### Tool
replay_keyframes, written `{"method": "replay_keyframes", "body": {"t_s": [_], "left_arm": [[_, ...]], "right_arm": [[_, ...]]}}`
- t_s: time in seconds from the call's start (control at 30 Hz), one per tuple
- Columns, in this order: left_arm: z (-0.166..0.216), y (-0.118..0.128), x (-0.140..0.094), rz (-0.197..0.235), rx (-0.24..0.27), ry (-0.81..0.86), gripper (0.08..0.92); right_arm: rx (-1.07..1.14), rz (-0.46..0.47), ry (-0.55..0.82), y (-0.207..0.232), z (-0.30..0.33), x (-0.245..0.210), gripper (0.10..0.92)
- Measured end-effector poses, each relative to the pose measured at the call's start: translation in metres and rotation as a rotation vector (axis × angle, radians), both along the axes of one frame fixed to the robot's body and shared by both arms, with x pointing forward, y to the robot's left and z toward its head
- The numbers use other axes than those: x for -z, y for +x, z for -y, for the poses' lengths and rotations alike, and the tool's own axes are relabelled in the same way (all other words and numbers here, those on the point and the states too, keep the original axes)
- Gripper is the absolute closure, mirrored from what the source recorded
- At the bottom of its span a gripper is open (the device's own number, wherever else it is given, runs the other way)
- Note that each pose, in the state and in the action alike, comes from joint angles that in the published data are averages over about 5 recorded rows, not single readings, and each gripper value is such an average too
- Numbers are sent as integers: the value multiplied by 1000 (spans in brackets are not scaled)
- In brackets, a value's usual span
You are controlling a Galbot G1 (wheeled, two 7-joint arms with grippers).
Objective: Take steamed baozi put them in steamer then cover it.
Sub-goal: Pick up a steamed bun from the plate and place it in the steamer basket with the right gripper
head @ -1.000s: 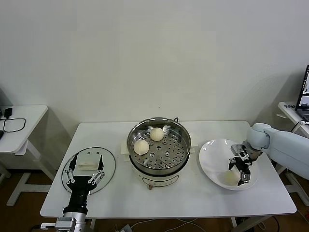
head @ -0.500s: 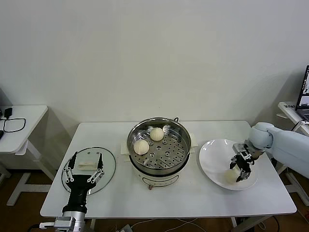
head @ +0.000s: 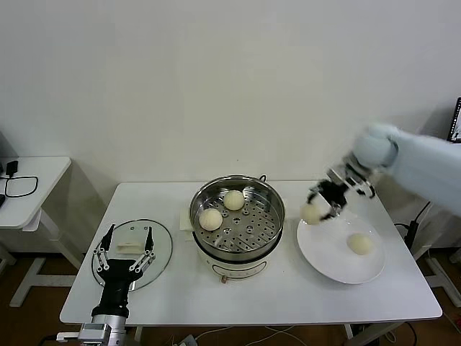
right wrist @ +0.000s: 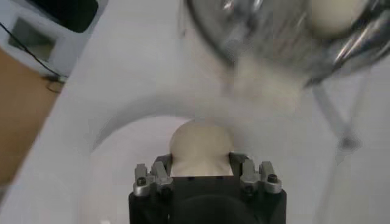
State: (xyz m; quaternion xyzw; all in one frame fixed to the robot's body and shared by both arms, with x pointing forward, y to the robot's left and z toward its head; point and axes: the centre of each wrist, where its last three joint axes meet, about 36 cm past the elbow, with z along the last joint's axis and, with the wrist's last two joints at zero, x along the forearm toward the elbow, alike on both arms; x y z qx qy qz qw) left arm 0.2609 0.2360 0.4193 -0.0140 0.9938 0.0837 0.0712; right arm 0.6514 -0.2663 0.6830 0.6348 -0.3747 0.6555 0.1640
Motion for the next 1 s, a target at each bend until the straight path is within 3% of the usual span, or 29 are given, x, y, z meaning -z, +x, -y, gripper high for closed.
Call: {"method": "replay_keyframes", "body": {"t_s": [0.33, 0.7, 1.0], "left_arm": [[-1, 1, -2, 6, -3, 1, 177], [-3, 1, 0, 7, -13, 1, 177], [-4, 1, 1, 4, -20, 1, 177]], "right_arm": [[-471, 95, -70, -19, -116, -19, 379], [-818, 108, -168, -37, -190, 21, 378], [-950, 85, -223, -45, -215, 59, 376]]}}
